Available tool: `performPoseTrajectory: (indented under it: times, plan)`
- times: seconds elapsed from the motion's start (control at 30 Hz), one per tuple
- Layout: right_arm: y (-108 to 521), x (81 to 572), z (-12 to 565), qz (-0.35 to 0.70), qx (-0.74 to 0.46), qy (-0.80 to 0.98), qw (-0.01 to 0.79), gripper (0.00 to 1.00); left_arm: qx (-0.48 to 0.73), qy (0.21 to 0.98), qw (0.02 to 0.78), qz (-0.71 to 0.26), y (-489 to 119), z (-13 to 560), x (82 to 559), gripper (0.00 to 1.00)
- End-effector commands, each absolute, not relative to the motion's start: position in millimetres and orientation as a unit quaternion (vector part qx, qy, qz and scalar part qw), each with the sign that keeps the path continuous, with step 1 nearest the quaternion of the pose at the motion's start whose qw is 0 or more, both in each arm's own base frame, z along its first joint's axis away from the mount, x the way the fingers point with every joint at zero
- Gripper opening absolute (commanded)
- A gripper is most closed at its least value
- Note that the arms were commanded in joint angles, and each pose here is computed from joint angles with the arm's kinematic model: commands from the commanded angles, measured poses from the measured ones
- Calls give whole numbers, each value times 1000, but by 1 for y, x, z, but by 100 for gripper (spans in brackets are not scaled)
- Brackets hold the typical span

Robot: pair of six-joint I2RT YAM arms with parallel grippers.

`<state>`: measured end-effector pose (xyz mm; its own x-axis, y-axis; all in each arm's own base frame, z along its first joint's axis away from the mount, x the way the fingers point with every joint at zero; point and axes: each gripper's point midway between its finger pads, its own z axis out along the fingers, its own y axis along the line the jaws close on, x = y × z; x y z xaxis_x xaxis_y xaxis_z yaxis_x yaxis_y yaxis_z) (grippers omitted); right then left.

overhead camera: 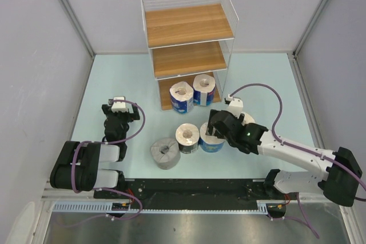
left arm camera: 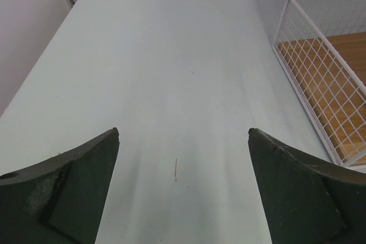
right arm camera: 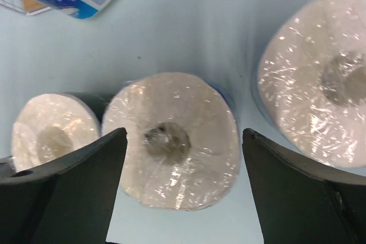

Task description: Place and organize the paper towels onto the shelf

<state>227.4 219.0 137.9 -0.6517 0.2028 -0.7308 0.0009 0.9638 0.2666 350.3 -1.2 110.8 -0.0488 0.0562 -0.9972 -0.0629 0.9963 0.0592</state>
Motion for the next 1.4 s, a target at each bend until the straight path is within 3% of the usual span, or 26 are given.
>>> performPoseTrajectory:
  times: [0.0, 1.07, 1.27, 1.37]
  plan:
    - [200, 223, 138, 117, 104, 900, 407, 87, -4, 701, 712, 34, -3, 130, 359, 100]
    - [209, 221, 80, 107, 87, 926, 352, 67, -4, 701, 713, 34, -3, 131, 359, 100]
    - [201, 223, 100, 109, 89, 912, 384, 33, -4, 701, 712, 35, -3, 130, 359, 100]
    - [195, 225, 114, 111, 87, 904, 405, 32, -4, 701, 712, 35, -3, 130, 359, 100]
